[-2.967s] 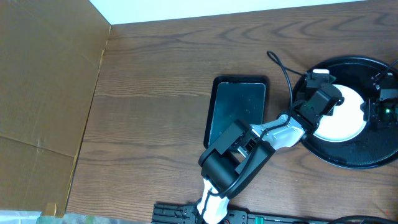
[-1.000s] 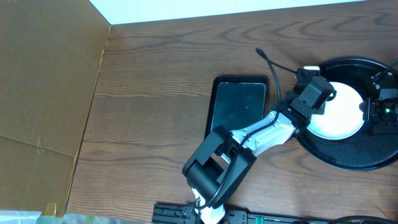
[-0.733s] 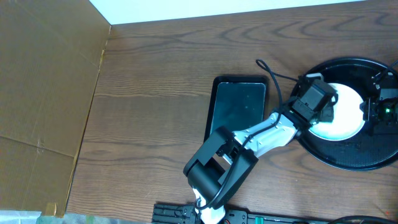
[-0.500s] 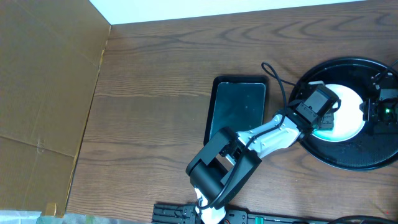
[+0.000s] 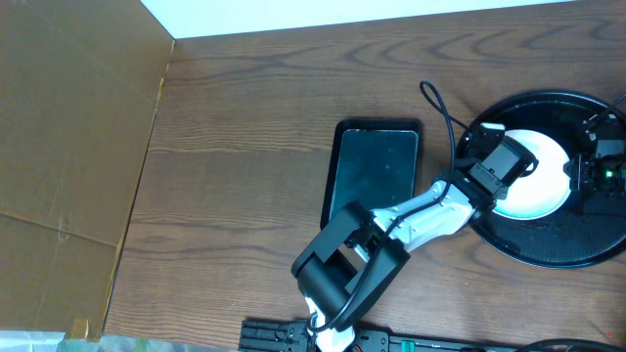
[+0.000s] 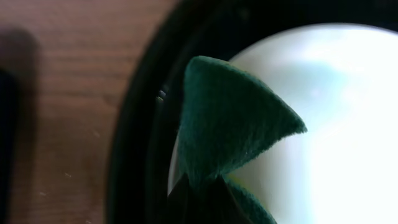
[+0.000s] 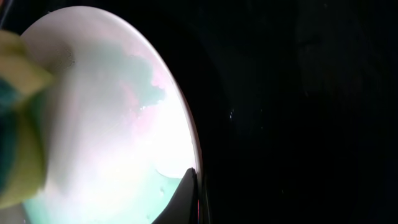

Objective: Clean dirty plates on tray and stack at the side
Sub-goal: 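Scrub the green stain on the plate with the left-held sponge, then move the green sponge back to the black water tray with the left gripper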

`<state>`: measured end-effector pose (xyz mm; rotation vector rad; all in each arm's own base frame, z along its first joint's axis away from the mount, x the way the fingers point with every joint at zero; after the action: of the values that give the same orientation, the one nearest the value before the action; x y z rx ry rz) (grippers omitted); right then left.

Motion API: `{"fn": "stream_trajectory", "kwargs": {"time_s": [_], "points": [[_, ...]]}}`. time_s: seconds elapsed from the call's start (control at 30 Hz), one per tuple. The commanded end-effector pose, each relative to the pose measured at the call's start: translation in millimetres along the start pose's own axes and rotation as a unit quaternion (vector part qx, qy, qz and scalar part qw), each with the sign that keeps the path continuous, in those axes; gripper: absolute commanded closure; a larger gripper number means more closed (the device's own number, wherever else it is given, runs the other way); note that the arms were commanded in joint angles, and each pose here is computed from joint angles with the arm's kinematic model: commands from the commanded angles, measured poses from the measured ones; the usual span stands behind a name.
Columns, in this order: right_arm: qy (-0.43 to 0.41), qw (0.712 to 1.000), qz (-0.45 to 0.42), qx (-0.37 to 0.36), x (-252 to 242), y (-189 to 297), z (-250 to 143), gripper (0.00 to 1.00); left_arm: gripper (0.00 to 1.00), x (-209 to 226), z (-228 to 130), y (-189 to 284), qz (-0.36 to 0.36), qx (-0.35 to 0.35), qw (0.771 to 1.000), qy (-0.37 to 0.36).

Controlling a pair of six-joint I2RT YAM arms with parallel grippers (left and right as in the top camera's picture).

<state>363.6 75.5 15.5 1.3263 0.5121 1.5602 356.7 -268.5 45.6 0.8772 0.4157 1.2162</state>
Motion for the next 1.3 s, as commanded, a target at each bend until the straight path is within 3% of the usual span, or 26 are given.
{"fn": "stream_trajectory", "kwargs": {"time_s": [0.0,0.3,0.43,0.6,0.7,0.87,1.07,1.27], "points": [[0.002,1.0,-0.009,0.005,-3.6,-4.3,-2.9,0.99,0.93,37.0,23.6,21.4,0.066,-0.044,0.997,0.014],[0.013,1.0,0.022,-0.011,14.8,8.4,8.6,0.99,0.93,72.7,63.5,97.3,0.059,-0.107,0.99,0.071],[0.037,0.998,0.018,-0.048,26.8,31.2,22.3,0.99,0.93,111.5,43.4,110.6,0.092,-0.061,0.991,0.079],[0.087,0.985,-0.065,-0.137,37.4,72.3,45.2,0.99,0.92,171.4,-6.8,106.9,0.159,0.04,0.975,0.148],[0.138,0.963,-0.132,-0.19,44.6,99.3,55.2,0.99,0.93,199.9,-34.6,102.5,0.182,0.087,0.961,0.189],[0.191,0.915,-0.242,-0.261,51.5,138.8,65.1,0.99,0.93,221.0,-62.5,88.1,0.148,0.134,0.946,0.254],[0.278,0.857,-0.33,-0.281,64.9,157.8,65.6,0.99,0.93,241.9,-83.5,76.6,0.148,0.168,0.929,0.296],[0.338,0.805,-0.384,-0.302,87.9,169.4,64.0,0.99,0.93,238.1,-96.3,63.9,0.13,0.199,0.925,0.297]]}}
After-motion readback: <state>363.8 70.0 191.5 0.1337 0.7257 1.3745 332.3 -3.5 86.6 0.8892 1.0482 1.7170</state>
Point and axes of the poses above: each gripper's point midway between its finger pads, its own y axis back along the fingers, its own x axis along the line the jaws close on, z = x × y, the point moved 1 cm from there along y, back along the fingers, and after that the axes turned 15 degrees about -y, right-handed, at the moved point
